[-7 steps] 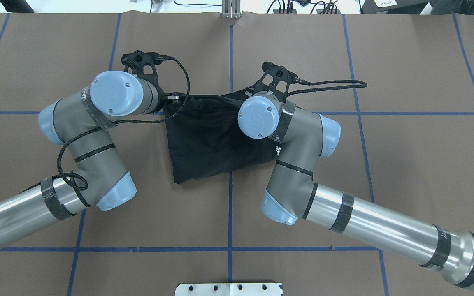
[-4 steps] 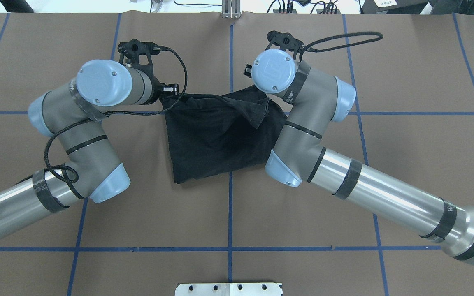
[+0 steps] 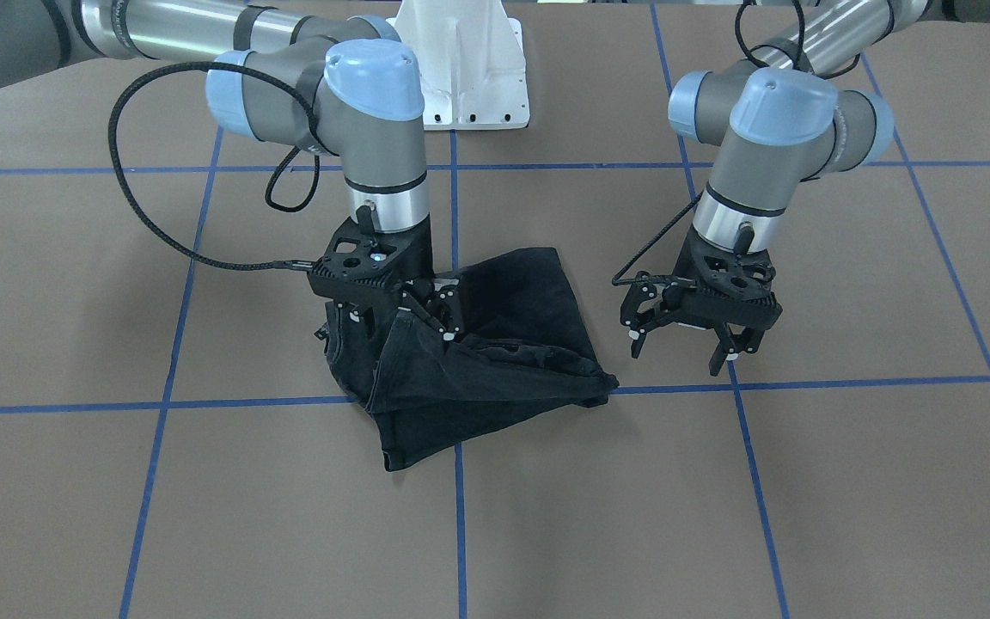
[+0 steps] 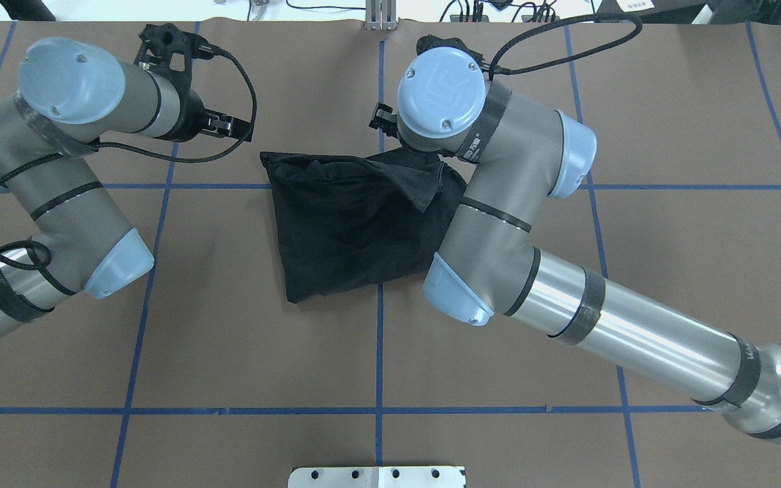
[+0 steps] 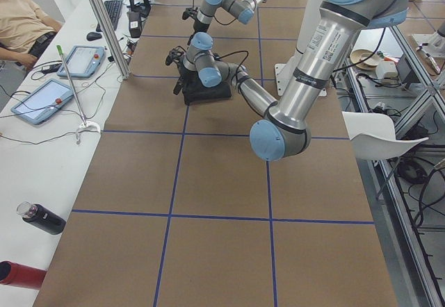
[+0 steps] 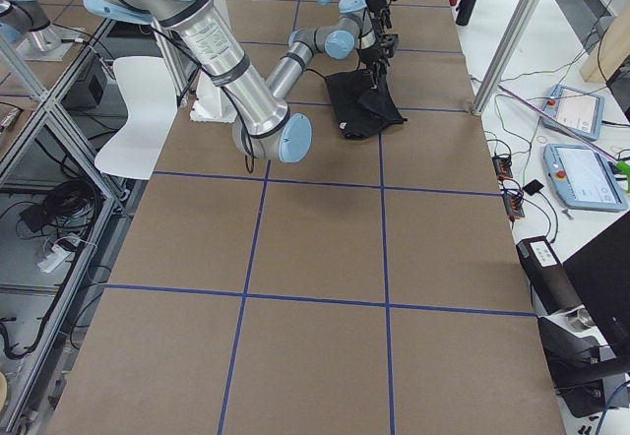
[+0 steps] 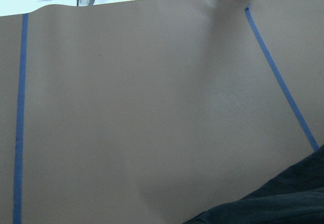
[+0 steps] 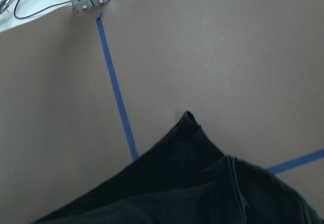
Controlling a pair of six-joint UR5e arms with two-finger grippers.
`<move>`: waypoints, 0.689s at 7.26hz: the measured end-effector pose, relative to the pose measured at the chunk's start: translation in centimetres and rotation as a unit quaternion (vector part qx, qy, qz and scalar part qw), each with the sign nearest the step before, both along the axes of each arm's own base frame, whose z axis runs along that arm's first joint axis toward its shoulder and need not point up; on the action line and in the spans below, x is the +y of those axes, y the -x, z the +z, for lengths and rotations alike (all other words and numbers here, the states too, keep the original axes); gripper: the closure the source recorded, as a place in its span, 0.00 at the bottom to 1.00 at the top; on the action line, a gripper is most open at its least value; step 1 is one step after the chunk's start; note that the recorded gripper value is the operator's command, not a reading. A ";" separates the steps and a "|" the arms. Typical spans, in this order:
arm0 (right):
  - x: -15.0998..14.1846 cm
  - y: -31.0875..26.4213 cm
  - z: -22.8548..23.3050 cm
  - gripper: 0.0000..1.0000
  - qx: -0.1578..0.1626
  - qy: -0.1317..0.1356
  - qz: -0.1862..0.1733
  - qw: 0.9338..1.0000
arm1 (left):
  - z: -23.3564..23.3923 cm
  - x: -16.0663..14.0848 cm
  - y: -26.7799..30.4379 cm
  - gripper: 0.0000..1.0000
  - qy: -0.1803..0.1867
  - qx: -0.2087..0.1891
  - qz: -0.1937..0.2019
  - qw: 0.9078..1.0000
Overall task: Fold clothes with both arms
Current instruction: 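Press the right gripper onto the folded shirt, smoothing it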
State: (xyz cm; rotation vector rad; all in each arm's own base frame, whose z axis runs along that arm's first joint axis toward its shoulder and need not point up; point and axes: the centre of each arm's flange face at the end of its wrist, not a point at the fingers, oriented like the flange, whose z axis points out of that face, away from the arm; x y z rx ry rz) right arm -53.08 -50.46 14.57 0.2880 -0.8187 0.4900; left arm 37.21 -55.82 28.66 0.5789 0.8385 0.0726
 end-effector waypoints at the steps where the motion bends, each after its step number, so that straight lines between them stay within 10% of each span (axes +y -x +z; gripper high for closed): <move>1: 2.8 2.5 -0.3 0.08 0.007 -0.004 -0.003 1.000 | 0.1 0.0 0.3 0.00 -0.002 -0.001 0.003 1.000; 5: 7.3 10.5 -0.8 0.38 0.046 0.017 0.011 0.999 | 0.1 0.1 0.4 0.00 -0.001 0.001 0.007 1.000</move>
